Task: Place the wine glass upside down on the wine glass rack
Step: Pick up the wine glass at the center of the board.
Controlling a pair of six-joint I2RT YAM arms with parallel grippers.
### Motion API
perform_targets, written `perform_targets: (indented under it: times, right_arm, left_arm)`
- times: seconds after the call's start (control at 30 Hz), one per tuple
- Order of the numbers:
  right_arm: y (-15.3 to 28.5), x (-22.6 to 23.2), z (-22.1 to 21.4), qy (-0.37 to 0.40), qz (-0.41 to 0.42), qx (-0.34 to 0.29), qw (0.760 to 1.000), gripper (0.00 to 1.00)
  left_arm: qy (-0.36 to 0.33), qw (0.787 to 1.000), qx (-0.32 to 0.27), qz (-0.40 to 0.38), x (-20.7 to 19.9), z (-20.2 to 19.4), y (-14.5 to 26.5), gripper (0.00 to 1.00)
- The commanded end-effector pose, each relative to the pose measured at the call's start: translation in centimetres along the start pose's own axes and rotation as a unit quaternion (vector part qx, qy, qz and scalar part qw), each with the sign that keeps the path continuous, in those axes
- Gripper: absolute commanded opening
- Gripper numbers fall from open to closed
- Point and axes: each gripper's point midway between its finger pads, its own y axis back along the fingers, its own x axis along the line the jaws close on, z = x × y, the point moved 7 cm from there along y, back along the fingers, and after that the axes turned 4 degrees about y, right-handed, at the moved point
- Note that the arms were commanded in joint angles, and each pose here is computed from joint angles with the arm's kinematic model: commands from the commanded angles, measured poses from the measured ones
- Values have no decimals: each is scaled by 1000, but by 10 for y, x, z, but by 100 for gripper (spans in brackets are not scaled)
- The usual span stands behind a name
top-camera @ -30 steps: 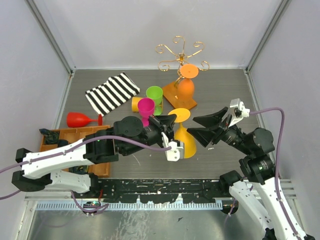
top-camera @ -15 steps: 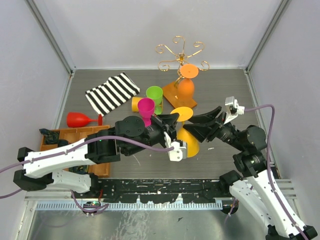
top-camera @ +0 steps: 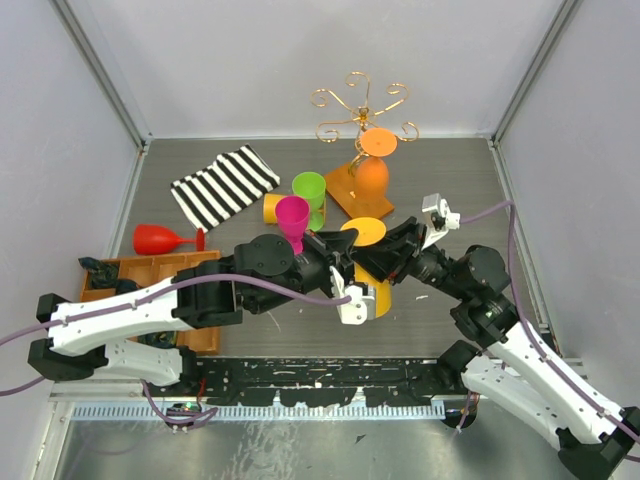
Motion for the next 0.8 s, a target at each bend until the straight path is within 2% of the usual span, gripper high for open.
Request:
perform_targets:
  times: [0.0, 0.1, 0.2, 0.47, 0.77]
  right_arm:
    - [-3, 6, 11, 23, 6, -28, 999, 30]
    - [-2, 6, 10, 22, 6, -28, 999, 29]
    - [-1, 5, 9, 23, 3, -26, 999, 34]
    - [2, 6, 10, 34, -2, -20, 999, 38]
    - [4, 8, 11, 37, 0, -23, 999, 36]
  left_arm:
    - [11, 999, -13, 43, 18, 5, 9, 0]
    - [9, 999, -8, 47, 19, 3, 12, 0]
    - [6, 999, -3, 51, 20, 2, 14, 0]
    - [8, 998, -5, 59, 24, 0, 23, 0]
    - [9, 998, -5, 56, 21, -2, 24, 0]
